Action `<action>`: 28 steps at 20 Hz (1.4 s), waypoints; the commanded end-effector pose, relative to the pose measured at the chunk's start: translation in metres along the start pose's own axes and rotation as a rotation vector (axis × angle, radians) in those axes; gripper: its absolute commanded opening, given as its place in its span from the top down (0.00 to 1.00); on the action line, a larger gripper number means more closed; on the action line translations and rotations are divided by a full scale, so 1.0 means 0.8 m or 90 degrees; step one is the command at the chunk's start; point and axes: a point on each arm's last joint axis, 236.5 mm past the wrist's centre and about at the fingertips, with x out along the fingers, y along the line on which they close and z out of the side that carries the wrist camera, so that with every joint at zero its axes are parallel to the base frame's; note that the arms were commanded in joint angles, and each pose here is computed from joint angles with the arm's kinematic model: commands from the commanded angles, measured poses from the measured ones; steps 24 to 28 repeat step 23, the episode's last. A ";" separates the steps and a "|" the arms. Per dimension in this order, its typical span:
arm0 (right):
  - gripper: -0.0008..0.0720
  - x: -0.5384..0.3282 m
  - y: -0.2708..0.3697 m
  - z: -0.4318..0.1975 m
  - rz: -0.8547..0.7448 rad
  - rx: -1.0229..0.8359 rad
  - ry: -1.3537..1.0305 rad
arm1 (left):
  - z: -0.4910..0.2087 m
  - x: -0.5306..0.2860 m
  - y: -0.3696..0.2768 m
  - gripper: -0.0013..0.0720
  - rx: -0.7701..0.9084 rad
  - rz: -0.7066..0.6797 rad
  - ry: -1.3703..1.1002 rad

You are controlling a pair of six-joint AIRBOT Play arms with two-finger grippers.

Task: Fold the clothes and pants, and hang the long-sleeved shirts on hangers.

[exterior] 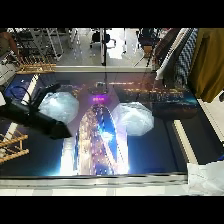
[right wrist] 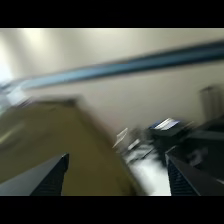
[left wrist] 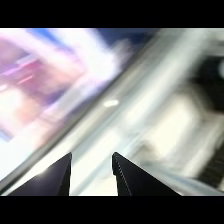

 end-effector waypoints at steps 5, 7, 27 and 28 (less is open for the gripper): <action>0.37 -0.118 0.268 -0.371 0.472 -0.142 0.602 | -0.012 -0.199 0.216 0.62 -0.139 0.655 -0.182; 0.83 -0.116 0.281 -0.413 0.479 -0.217 0.619 | 0.002 -0.215 0.208 0.62 -0.117 0.662 -0.235; 0.97 -0.115 0.294 -0.445 0.490 -0.231 0.649 | 0.002 -0.215 0.208 0.62 -0.117 0.662 -0.235; 0.97 -0.115 0.294 -0.445 0.490 -0.231 0.649 | 0.002 -0.215 0.208 0.62 -0.117 0.662 -0.235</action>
